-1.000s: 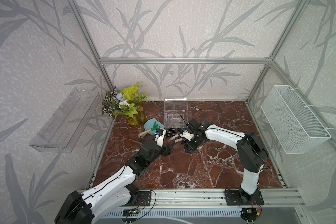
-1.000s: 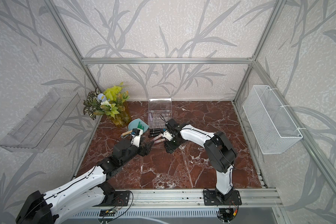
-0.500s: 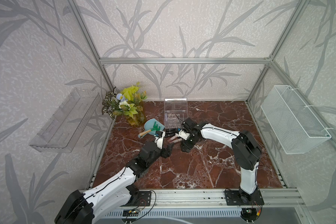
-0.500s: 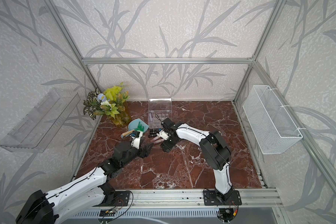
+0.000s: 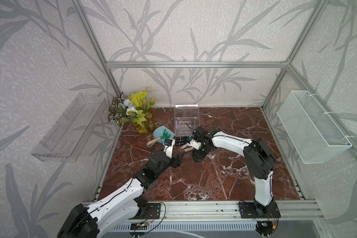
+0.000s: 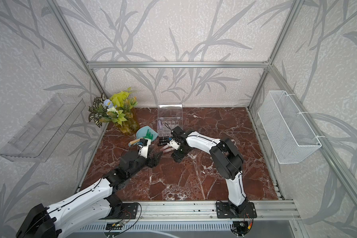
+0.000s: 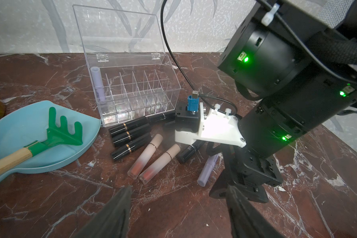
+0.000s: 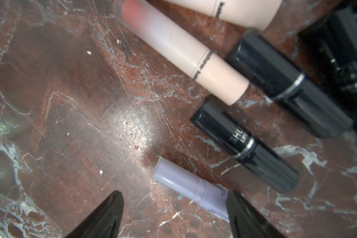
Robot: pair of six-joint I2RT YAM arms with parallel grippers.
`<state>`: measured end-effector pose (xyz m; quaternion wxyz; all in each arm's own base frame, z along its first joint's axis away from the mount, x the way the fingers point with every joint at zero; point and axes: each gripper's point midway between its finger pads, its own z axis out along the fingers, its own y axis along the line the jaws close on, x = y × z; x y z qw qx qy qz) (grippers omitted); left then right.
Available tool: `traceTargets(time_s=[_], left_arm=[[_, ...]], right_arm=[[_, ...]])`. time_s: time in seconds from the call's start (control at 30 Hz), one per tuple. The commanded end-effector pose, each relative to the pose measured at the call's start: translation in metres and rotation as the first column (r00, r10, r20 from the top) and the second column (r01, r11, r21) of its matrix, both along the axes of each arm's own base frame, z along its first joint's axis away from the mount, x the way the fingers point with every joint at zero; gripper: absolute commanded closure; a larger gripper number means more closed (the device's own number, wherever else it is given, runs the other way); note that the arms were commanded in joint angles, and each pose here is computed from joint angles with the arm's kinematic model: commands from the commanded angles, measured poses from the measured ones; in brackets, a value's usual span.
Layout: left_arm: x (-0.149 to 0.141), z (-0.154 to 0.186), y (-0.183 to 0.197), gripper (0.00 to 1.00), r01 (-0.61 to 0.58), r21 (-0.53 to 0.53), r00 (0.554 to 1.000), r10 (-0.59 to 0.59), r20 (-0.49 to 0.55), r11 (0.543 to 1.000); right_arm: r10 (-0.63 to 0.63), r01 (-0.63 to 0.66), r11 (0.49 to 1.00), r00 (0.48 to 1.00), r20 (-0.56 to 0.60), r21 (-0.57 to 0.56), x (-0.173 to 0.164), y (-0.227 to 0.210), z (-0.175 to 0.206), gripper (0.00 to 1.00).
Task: Arrange the lipsticks in the organizer
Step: Pick up the lipstick at the center of the board.
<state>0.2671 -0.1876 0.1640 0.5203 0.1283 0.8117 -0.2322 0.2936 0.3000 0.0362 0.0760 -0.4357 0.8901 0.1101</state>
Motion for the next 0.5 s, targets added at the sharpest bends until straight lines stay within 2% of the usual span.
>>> traceTargets(time_s=[0.0, 0.47], left_arm=[[0.001, 0.0028, 0.0021, 0.25, -0.011, -0.002, 1.0, 0.011, 0.019, 1.0], [0.0026, 0.0081, 0.0016, 0.26, -0.013, -0.006, 1.0, 0.013, 0.028, 1.0]], right_arm=[[-0.001, 0.001, 0.999, 1.0, -0.001, -0.039, 0.0026, -0.0053, -0.0034, 0.18], [-0.007, 0.006, 0.996, 1.0, -0.012, -0.087, 0.0031, -0.0109, -0.0118, 0.2]])
